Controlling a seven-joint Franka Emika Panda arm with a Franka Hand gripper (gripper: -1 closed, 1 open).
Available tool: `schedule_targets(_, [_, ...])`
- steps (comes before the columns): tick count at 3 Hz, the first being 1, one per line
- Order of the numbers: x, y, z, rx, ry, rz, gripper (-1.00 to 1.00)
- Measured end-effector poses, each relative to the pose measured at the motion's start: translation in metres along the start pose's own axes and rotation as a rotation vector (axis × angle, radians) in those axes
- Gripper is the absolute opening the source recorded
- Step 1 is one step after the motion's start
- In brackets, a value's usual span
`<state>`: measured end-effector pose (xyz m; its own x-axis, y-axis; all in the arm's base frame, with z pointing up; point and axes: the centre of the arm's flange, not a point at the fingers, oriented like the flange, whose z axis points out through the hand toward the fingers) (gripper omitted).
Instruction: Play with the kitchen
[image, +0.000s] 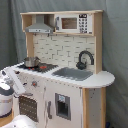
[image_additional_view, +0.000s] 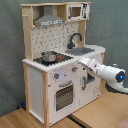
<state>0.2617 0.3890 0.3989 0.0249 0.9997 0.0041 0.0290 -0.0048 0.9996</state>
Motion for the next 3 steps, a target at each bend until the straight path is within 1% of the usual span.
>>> schedule_targets(1, [0.02,0.016,-0.009,-0.024,0.041,-0.066,1.0])
schedule_targets(2, [0.039,0.014,-0.025,-0.031,0.08,0.012,1.0])
schedule_targets(3, [0.046,0.007,-0.032,-0.029,0.099,0.107,1.0])
